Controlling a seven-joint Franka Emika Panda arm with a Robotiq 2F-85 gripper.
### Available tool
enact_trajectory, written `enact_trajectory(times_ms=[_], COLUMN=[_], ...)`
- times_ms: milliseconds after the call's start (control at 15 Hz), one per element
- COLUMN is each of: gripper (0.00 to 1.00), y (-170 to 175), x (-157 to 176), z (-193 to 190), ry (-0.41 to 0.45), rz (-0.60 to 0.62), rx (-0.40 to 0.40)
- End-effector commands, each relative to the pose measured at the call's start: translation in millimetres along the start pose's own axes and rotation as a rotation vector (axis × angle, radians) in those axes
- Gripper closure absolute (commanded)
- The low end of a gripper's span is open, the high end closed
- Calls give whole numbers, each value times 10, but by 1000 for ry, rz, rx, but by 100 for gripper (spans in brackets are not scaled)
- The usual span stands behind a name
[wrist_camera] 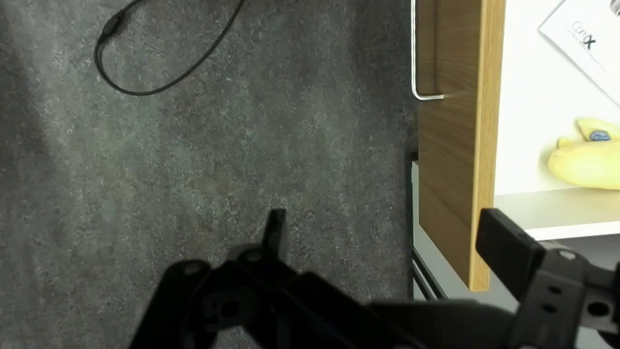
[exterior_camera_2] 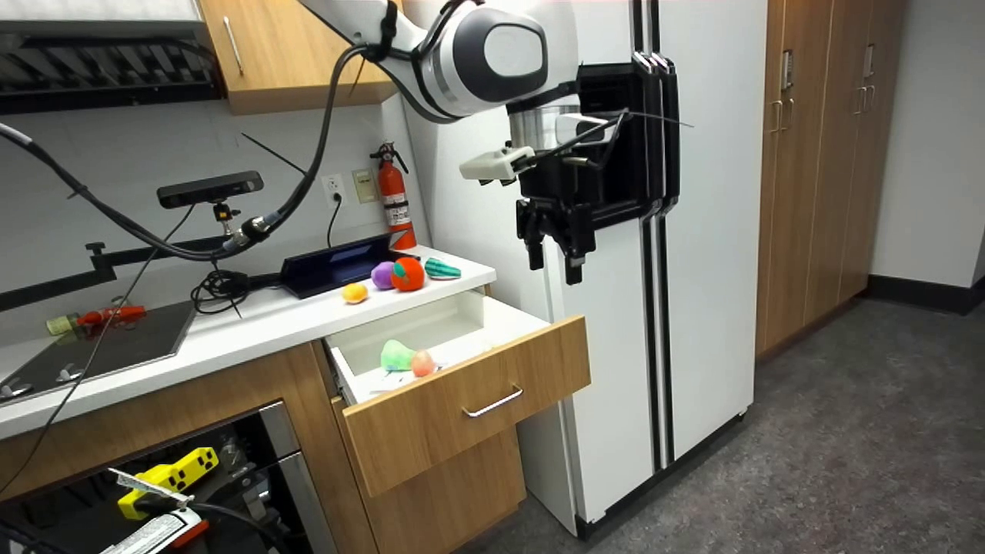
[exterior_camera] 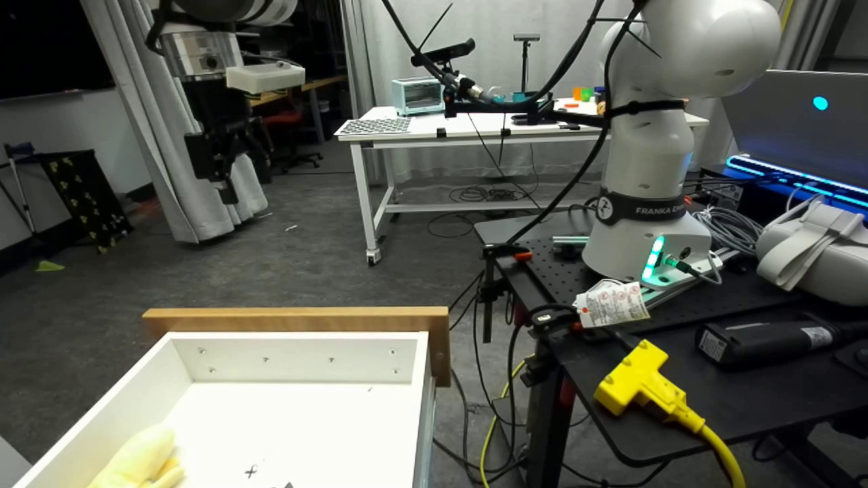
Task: Close the open drawer below the plushies
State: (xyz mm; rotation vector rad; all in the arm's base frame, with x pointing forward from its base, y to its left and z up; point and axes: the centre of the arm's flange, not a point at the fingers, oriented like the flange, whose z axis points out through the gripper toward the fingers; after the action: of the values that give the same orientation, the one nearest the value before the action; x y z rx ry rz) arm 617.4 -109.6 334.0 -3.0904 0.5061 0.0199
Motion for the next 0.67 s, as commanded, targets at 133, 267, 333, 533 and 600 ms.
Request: enact_trajectory(times_ms=[133,267,333,533,600], gripper=[0,0,0,0,0], y=[-8,-10,20,69,86], x=[31,38,70,259,317], z=[-21,-33,-21,137,211], ry=[5,7,0,-5,-16], rz=[-1,-1,-17,-20,-34], rx=[0,1,-8,-27,-26])
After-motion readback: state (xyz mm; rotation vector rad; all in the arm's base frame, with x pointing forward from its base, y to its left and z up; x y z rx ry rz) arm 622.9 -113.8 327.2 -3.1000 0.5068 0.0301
